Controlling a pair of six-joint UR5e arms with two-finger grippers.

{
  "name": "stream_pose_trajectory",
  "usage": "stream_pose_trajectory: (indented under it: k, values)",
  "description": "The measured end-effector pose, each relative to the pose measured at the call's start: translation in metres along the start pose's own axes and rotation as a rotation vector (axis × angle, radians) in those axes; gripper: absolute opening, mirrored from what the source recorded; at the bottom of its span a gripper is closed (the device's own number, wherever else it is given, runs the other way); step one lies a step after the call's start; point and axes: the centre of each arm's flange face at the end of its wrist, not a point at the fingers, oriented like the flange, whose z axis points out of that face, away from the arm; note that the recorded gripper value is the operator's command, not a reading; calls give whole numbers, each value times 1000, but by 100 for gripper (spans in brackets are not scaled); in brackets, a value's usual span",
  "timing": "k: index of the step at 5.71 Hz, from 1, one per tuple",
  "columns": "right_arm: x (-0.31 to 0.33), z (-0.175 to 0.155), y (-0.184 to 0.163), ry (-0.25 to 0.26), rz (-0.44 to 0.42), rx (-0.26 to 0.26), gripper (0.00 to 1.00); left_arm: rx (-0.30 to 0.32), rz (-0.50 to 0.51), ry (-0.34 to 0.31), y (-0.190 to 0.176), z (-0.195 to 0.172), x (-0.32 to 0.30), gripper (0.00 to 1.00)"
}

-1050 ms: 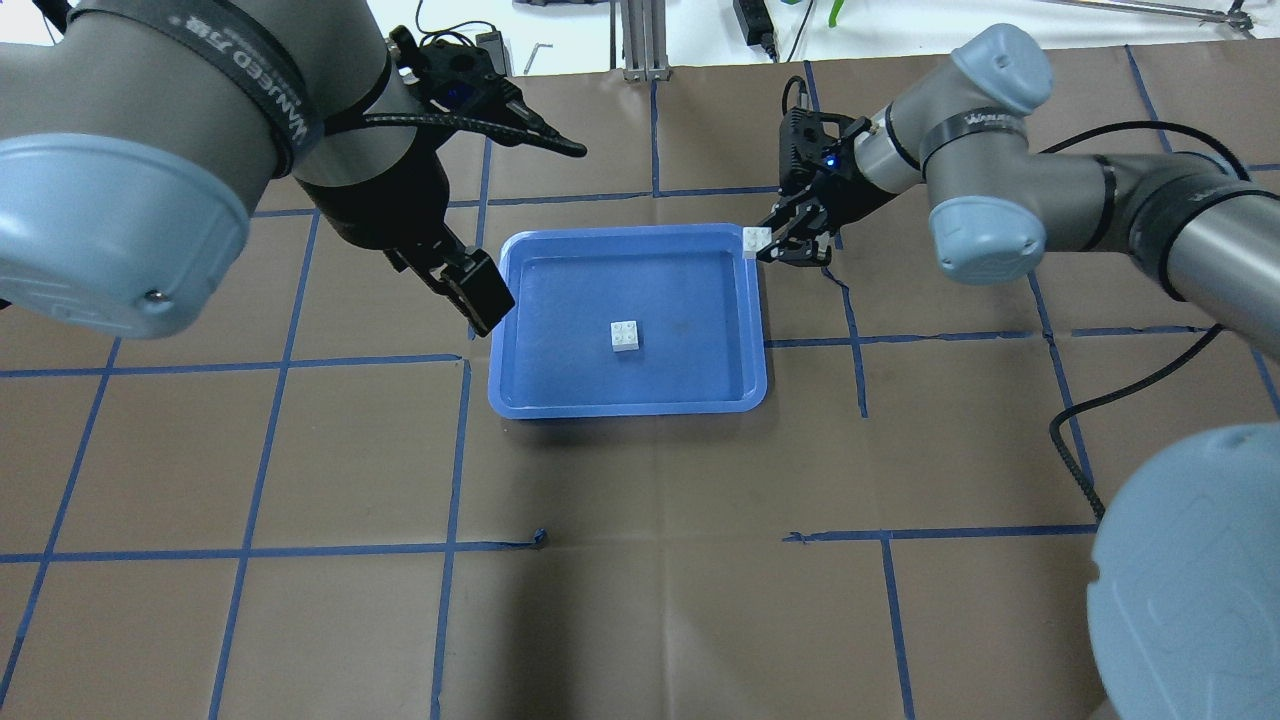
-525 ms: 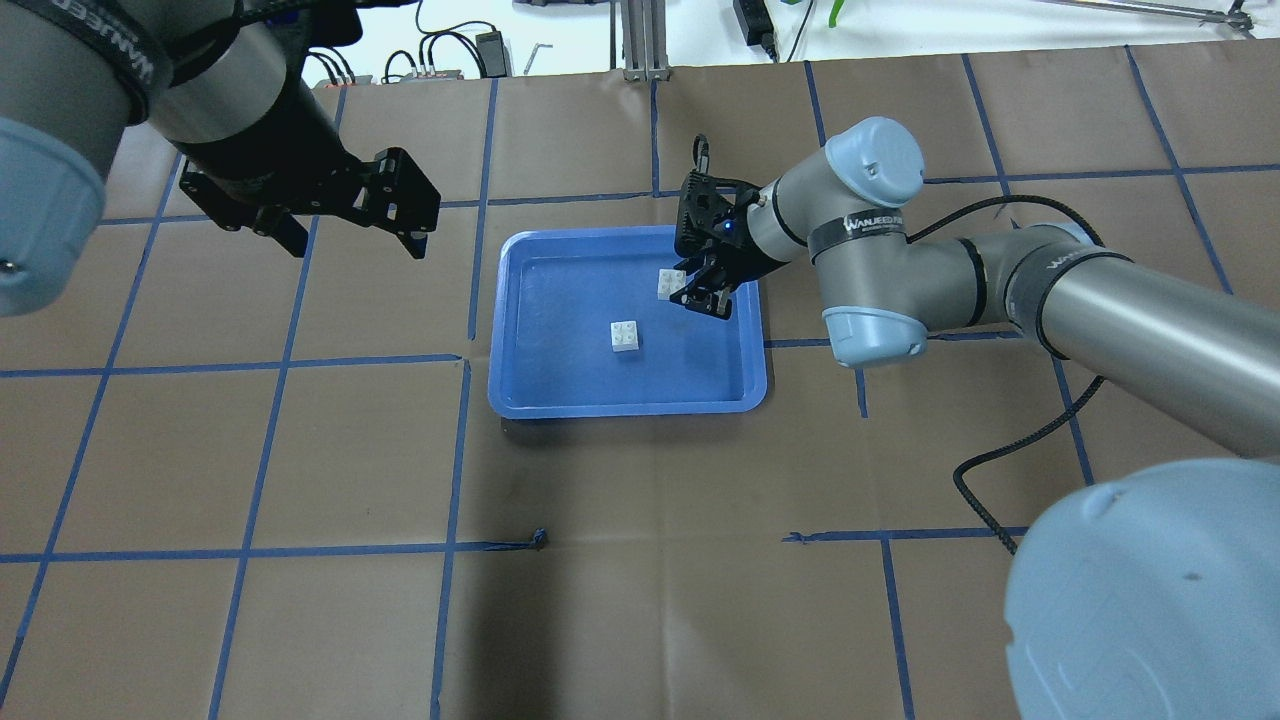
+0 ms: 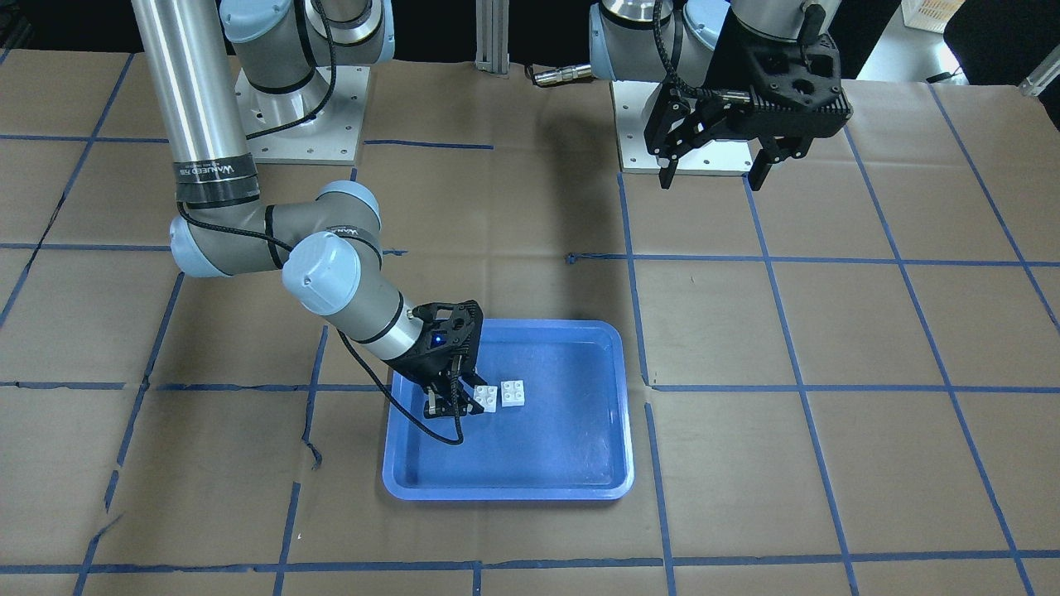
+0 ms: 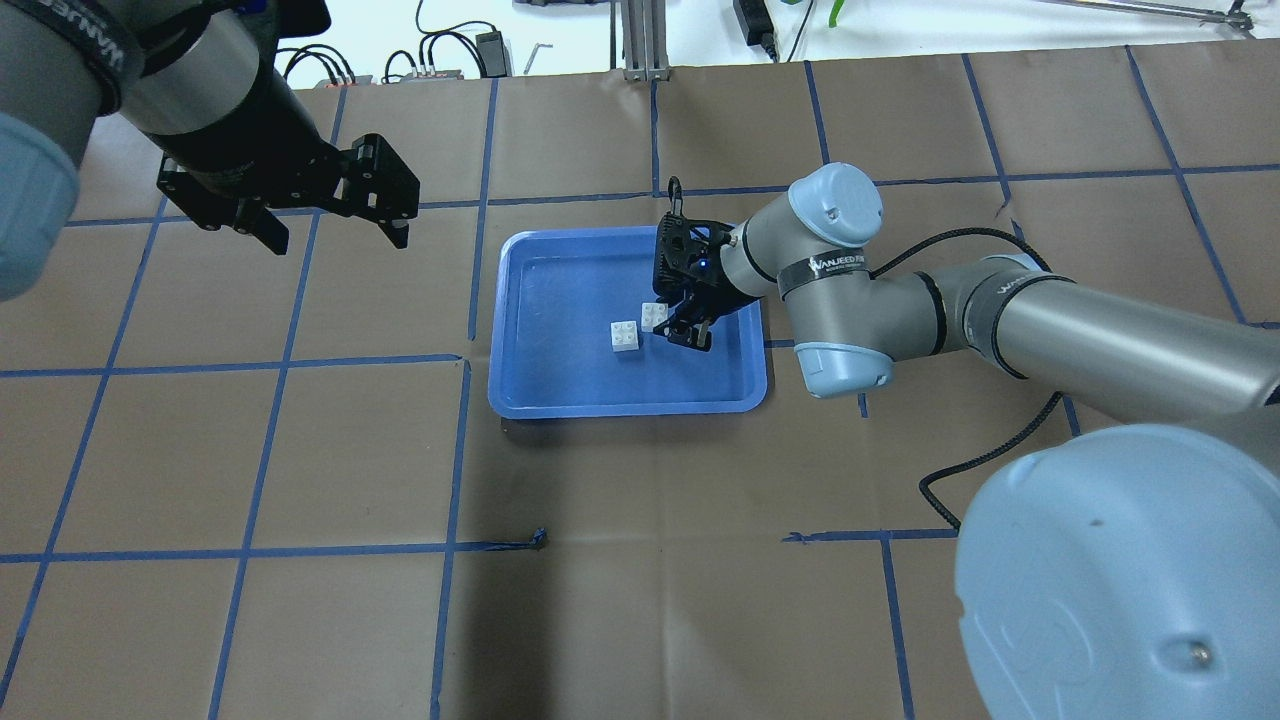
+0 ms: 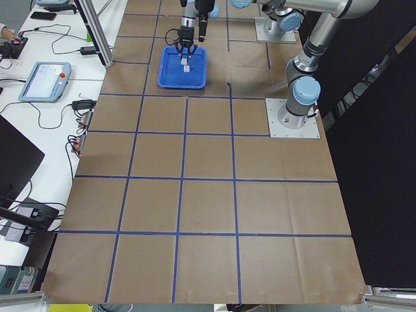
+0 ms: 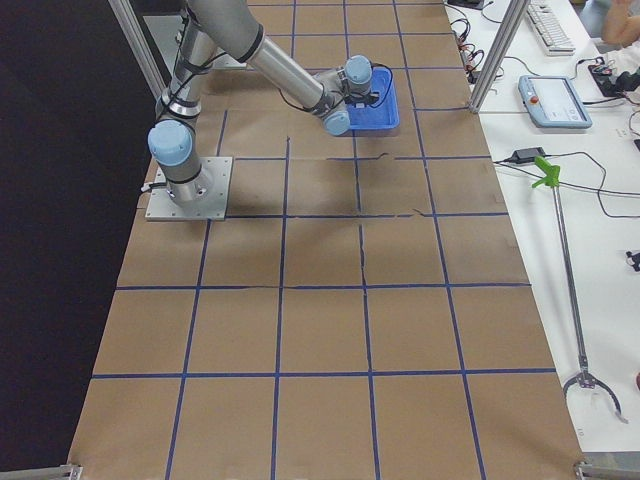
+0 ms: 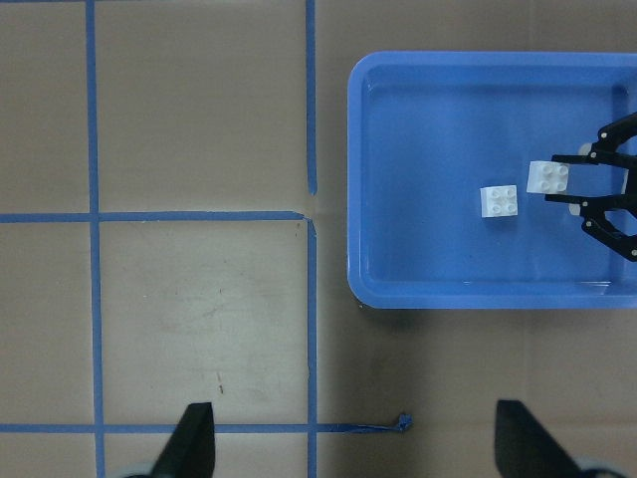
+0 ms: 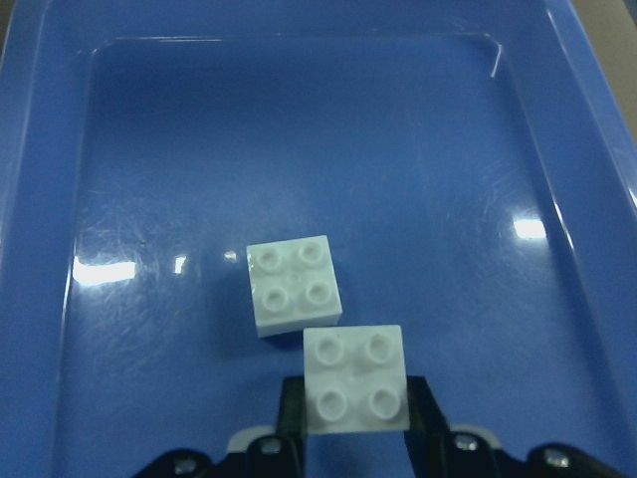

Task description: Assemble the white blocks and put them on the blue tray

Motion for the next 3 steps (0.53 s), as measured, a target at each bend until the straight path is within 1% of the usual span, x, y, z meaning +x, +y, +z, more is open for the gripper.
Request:
stream_pose_trajectory:
  k: [1, 2, 3]
  values:
    - [-4, 4, 3, -11, -1, -3, 31, -10, -2, -4, 1, -2, -3, 99]
    - [-7, 9, 2, -20, -5, -5, 31, -41, -4, -8, 4, -8, -4, 99]
    - [-10, 12, -1, -25, -12, -4, 31, -103, -8, -12, 11, -14, -6, 99]
